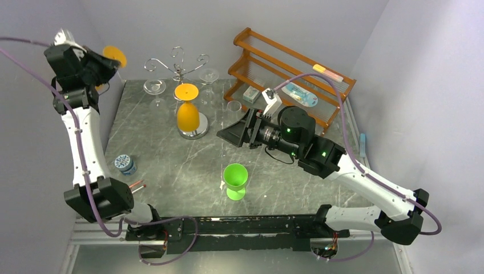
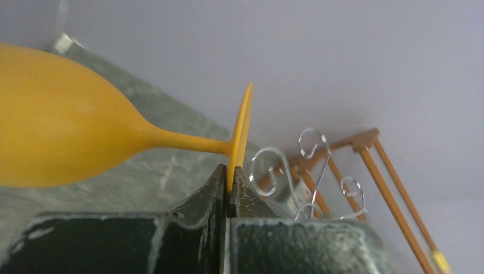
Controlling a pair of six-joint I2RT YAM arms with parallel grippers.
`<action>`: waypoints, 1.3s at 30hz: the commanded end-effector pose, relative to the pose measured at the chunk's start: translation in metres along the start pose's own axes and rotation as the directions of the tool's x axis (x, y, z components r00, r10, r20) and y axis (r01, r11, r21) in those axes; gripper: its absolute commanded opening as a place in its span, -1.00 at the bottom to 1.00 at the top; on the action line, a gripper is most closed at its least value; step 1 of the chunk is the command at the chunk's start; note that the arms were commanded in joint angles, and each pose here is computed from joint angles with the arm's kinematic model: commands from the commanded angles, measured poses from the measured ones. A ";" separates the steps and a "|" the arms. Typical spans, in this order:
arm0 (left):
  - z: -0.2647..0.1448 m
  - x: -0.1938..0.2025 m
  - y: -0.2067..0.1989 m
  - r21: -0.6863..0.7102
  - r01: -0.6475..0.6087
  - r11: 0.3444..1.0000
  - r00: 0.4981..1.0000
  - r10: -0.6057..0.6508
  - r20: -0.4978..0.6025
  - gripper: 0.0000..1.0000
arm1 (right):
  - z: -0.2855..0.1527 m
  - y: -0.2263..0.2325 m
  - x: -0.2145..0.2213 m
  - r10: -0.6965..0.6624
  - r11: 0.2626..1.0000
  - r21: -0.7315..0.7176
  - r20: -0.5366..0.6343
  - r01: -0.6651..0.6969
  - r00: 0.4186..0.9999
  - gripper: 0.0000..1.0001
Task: Place the wine glass upside down on the wine glass rack
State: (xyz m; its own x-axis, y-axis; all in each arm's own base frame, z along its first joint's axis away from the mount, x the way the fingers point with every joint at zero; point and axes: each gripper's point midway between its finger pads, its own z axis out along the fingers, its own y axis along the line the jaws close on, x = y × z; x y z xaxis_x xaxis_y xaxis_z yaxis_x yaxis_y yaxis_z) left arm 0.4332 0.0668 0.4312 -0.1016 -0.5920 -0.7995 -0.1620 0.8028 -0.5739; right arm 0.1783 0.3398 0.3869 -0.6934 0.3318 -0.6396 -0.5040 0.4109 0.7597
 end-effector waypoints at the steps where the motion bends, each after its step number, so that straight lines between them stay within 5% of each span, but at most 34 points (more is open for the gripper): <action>1: -0.007 0.045 -0.026 0.357 0.234 0.904 0.953 -0.140 -0.270 -0.90 | 0.002 0.003 -0.002 0.009 1.000 -0.017 0.001 -0.009 1.000 0.45; 10: -0.017 0.069 -0.036 0.477 0.349 0.807 0.903 -0.154 -0.401 -0.90 | 0.005 0.000 0.001 0.013 1.000 -0.014 -0.002 -0.013 1.000 0.45; 14: -0.022 0.068 -0.040 0.482 0.372 0.793 0.895 -0.168 -0.413 -0.90 | 0.004 -0.001 0.000 0.012 1.000 -0.008 0.003 -0.011 1.000 0.45; 19: -0.017 0.072 -0.024 0.366 0.367 0.855 0.894 -0.215 -0.393 -0.90 | 0.001 0.000 -0.002 0.006 1.000 -0.007 0.013 -0.006 1.000 0.45; 39: -0.030 0.079 -0.054 0.447 0.526 0.724 0.804 -0.252 -0.539 -0.90 | -0.003 -0.005 -0.001 0.018 1.000 0.007 0.022 -0.018 1.000 0.44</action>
State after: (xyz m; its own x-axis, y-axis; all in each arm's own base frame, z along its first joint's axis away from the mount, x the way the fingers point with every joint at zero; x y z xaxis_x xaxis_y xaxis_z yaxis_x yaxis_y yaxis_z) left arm 0.4104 -0.0128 0.3935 -0.5284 -0.7392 -0.4176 0.2278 0.3504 -0.9085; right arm 0.1784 0.3389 0.3830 -0.6987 0.3398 -0.6295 -0.4939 0.4076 0.7681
